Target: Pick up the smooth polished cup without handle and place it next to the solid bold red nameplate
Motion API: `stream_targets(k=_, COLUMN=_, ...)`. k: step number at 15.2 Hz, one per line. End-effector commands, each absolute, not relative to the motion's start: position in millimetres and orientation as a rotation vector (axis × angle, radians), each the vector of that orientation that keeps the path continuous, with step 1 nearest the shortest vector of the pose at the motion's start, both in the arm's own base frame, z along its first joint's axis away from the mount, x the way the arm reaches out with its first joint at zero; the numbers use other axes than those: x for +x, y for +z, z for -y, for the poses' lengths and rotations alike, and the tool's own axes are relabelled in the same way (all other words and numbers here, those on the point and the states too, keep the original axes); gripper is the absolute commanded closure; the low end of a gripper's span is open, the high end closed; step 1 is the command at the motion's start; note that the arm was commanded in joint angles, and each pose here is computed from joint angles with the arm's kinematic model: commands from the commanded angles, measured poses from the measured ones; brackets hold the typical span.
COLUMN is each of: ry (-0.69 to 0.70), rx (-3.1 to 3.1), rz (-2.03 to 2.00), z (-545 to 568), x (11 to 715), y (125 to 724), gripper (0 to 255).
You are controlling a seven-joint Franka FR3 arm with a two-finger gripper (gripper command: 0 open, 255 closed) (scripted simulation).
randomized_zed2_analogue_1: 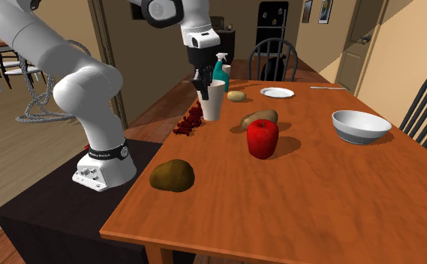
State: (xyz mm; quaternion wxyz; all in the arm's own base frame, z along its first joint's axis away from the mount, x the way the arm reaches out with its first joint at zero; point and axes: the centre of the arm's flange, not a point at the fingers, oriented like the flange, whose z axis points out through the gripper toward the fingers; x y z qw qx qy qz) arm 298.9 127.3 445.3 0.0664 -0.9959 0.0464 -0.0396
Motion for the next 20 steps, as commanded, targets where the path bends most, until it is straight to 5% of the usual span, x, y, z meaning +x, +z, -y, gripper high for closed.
stream_targets(k=1, ry=-0.121, rx=-3.003, rz=-0.14, z=-128, x=299, y=435, gripper=255)
stream_targets(k=20, ry=-0.121, rx=-3.003, rz=-0.14, z=-128, x=299, y=366, gripper=255)
